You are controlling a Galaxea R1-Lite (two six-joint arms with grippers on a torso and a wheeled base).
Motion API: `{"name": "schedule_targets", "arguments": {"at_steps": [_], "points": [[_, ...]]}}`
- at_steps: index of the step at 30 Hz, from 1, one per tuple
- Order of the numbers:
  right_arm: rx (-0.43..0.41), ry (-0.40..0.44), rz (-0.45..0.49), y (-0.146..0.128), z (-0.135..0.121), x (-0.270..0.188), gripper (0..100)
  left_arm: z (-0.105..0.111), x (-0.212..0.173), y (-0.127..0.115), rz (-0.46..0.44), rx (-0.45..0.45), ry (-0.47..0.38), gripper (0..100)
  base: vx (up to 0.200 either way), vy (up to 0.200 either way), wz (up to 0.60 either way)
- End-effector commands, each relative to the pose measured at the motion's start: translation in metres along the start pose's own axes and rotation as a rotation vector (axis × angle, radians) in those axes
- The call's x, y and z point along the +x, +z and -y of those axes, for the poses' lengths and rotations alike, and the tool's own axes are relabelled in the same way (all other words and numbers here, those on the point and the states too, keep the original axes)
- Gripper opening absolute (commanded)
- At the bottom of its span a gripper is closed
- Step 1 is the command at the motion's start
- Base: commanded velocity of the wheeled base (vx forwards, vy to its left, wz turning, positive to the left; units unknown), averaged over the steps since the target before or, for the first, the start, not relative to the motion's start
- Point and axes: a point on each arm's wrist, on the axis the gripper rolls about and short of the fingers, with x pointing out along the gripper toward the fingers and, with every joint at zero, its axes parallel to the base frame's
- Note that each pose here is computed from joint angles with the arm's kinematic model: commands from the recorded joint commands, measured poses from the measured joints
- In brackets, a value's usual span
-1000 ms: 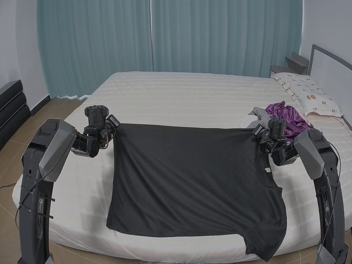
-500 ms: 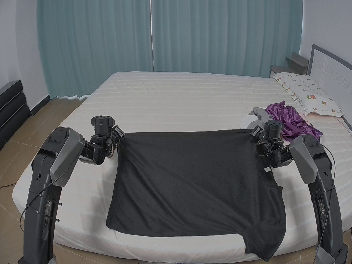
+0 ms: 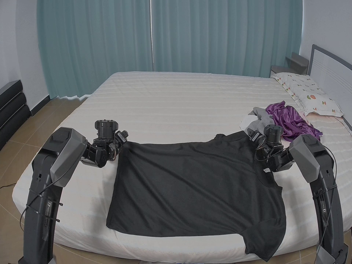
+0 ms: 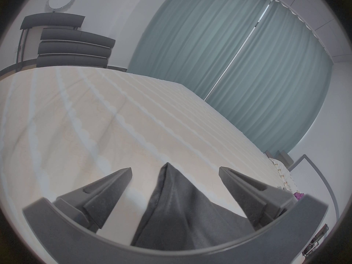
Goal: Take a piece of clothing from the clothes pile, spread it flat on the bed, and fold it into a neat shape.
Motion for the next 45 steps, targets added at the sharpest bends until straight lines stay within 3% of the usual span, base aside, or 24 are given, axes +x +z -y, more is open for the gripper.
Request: {"name": "schedule_targets", "arguments": {"at_steps": [1,5,7,14,16,21,27,31,45], "points": [[0.050,0.017,-0.019,0.045,-0.004,-0.052,100,0.001,-0.051,0.033,-0.025,-0.012,0.016,100,0.000,0.000,0.00],[0.080,0.122,-0.069,0.066,-0.005,-0.121,100,-0.005,-0.114,0.042,-0.122,-0.007,0.002,100,0.000,0.000,0.00],[0.079,0.154,-0.126,0.063,-0.003,-0.151,100,-0.010,-0.144,0.039,-0.188,-0.018,-0.018,100,0.000,0.000,0.00],[0.110,0.183,-0.328,0.047,0.014,-0.229,100,-0.016,-0.211,0.025,-0.269,-0.136,-0.071,100,0.000,0.000,0.00],[0.117,0.164,-0.378,0.041,0.022,-0.254,100,-0.026,-0.233,0.017,-0.301,-0.156,-0.068,100,0.000,0.000,0.00],[0.118,0.132,-0.485,0.022,0.031,-0.283,100,-0.044,-0.250,-0.005,-0.374,-0.161,-0.059,100,0.000,0.000,0.00],[0.118,0.133,-0.542,0.014,0.035,-0.297,100,-0.061,-0.260,-0.026,-0.460,-0.176,-0.010,100,-0.100,0.000,0.00],[0.122,0.132,-0.553,0.013,0.037,-0.299,100,-0.068,-0.266,-0.033,-0.514,-0.178,-0.022,100,-0.200,0.000,0.00],[0.122,0.145,-0.543,0.012,0.038,-0.306,100,-0.060,-0.273,-0.040,-0.542,-0.226,-0.052,100,-0.029,0.000,0.00]]}}
